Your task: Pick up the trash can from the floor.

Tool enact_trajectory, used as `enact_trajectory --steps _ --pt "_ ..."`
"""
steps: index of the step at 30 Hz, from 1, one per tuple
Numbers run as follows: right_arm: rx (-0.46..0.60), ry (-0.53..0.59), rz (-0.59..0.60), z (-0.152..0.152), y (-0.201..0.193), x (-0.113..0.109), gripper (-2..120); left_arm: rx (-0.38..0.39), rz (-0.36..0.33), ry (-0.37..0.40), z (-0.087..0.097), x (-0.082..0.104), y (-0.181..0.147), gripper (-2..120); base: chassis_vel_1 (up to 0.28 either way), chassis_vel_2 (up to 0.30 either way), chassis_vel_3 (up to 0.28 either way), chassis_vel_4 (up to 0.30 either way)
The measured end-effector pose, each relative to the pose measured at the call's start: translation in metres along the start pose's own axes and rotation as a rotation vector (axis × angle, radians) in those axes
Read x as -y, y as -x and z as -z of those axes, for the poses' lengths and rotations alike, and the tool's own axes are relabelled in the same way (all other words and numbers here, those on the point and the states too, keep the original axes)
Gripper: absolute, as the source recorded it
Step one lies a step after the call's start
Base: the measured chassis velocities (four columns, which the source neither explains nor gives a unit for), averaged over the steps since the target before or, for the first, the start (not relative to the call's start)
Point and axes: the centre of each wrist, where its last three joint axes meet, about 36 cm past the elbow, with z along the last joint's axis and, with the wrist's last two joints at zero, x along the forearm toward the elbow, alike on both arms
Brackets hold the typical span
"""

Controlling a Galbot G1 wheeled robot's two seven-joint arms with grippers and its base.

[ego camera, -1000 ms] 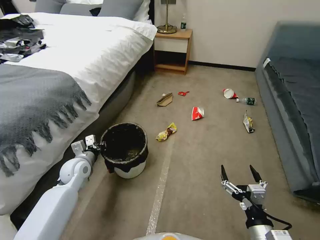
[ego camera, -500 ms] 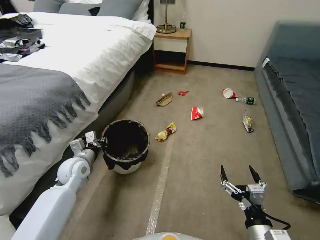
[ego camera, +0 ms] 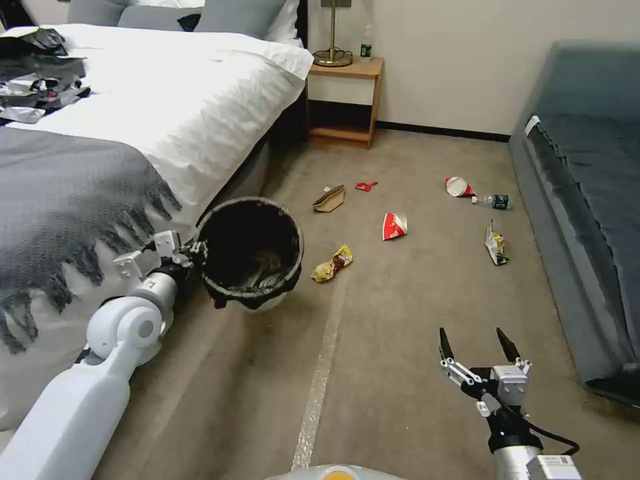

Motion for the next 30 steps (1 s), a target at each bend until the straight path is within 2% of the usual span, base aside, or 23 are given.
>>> enact_trajectory --steps 3,12,30 --pt "0.004 0.0 -0.001 0.002 0.0 0.0 100 0.03 -0.019 0.003 0.009 0.006 -0.004 6 0.0 0.0 0.0 0.0" --pt "0.009 -0.001 -0.002 0.004 0.0 0.0 100 0.072 -0.052 -0.002 0.019 0.018 -0.012 6 0.0 0.0 0.0 0.0" --pt "0.013 0.001 -0.003 0.007 -0.001 -0.002 100 0.083 -0.068 -0.018 0.02 0.024 -0.014 6 0.0 0.0 0.0 0.0"
